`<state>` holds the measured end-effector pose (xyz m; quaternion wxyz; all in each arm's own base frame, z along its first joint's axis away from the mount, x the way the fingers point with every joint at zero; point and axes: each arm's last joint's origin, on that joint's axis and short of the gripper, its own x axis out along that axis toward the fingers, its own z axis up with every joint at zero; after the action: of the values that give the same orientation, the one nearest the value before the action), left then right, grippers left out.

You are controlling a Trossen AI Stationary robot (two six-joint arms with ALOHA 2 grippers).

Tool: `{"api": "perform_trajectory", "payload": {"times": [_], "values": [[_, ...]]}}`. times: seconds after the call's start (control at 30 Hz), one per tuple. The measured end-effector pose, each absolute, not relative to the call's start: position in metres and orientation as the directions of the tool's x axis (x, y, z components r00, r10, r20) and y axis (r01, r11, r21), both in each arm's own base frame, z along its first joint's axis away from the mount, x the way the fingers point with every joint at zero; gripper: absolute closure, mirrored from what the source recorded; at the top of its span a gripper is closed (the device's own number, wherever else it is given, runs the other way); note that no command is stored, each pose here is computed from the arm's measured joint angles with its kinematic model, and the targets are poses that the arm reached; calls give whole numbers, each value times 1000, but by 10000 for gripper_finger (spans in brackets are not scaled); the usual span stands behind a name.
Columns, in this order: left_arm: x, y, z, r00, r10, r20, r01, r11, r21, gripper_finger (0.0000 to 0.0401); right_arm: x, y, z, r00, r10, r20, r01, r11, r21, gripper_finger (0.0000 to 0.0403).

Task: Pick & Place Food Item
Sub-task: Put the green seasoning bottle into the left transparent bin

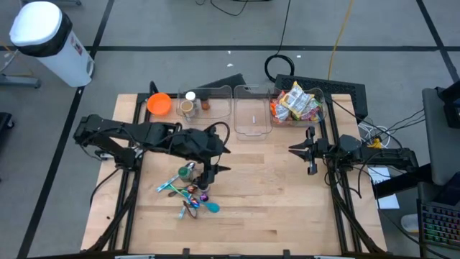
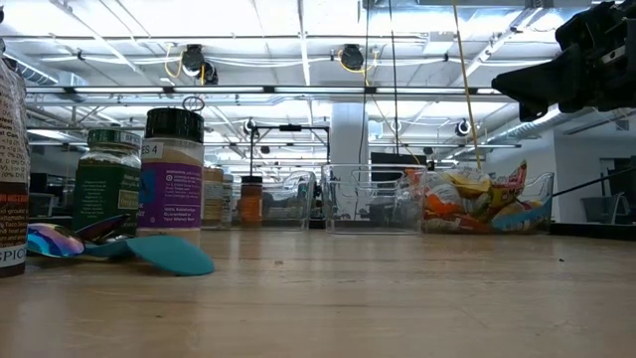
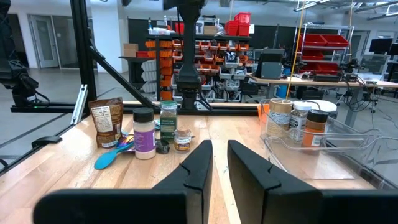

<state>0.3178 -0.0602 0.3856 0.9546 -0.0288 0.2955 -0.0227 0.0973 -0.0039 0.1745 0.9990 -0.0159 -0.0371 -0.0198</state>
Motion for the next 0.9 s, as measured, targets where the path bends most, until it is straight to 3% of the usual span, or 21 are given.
{"api": "perform_trajectory", "payload": {"times": [0.33,0.53,0.9], "values": [[307,-91,381,782,-133,-610,83,991,-110,130,97,-4,174,996,-39,74,41,999,-30,360],[293,-105,371,690,-143,-710,72,989,-129,130,97,-4,174,996,-39,75,41,999,-30,360],[256,-99,335,355,139,-924,-374,927,-4,130,97,-4,174,996,-38,74,41,999,-30,360]]}}
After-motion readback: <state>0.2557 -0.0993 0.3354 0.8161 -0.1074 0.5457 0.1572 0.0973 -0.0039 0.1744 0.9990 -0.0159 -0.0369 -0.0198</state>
